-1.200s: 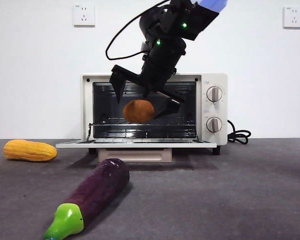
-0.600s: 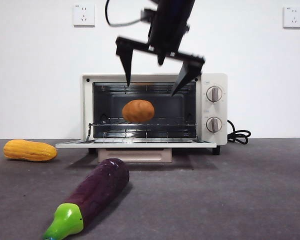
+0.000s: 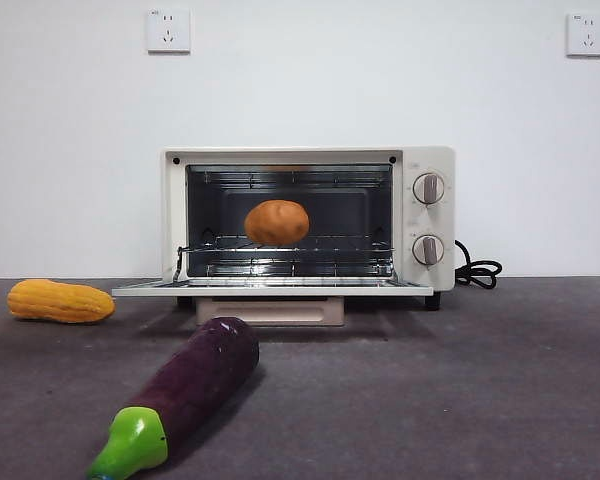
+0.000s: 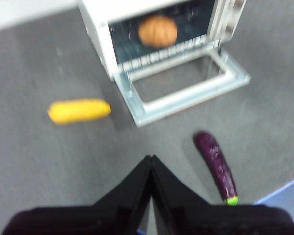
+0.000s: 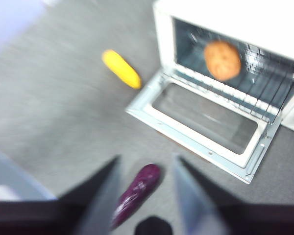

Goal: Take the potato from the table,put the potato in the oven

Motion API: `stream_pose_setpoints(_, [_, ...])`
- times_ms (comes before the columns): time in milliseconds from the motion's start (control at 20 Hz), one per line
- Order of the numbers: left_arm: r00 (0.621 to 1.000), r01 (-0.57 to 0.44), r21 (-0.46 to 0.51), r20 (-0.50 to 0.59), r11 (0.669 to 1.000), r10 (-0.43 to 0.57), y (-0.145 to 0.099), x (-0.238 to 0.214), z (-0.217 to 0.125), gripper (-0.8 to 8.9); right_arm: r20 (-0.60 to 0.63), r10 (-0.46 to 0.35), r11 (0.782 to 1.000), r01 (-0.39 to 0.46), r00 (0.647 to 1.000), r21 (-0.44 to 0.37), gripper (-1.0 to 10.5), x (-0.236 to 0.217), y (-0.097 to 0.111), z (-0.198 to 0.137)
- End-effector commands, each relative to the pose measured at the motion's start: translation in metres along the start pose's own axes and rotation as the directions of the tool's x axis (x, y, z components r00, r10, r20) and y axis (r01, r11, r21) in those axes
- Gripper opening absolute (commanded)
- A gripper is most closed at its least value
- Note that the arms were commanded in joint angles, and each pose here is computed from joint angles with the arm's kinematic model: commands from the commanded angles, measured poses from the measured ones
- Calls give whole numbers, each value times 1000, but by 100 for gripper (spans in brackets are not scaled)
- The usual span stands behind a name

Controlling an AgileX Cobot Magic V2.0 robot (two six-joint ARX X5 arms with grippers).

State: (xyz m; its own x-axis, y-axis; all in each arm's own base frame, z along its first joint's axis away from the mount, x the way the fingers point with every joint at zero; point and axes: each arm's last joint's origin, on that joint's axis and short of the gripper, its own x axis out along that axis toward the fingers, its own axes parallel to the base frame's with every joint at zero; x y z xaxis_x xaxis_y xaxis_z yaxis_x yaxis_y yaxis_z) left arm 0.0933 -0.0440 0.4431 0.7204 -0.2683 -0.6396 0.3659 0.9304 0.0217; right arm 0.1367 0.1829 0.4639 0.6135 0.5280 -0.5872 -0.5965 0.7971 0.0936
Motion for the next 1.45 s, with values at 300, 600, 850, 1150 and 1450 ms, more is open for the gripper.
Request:
stream_pose_setpoints(300, [975,168,-159,-120,973,-188,-14,126,-40,-6,107,-13,998,7,994,57,-12,-105,-29,-38])
stream_pose_setpoints(600, [951,116,-318,-237,941,-197,-7,200,-71,-6,129,-93,989,77,987,125,-12,-142,-48,-64])
stream_pose_setpoints(850, [930,97,-458,-275,884,-244,14,249,-79,-6,199,-70,985,36,978,170,-12,-167,-58,-78])
stream_pose_setpoints(1150, [908,90,-640,-262,764,-327,48,292,-91,-6,243,-60,981,12,968,195,-12,-182,-65,-88])
stream_pose_setpoints(1450, [916,62,-727,-231,683,-329,68,312,-99,-6,245,-68,980,19,967,197,-12,-182,-65,-88])
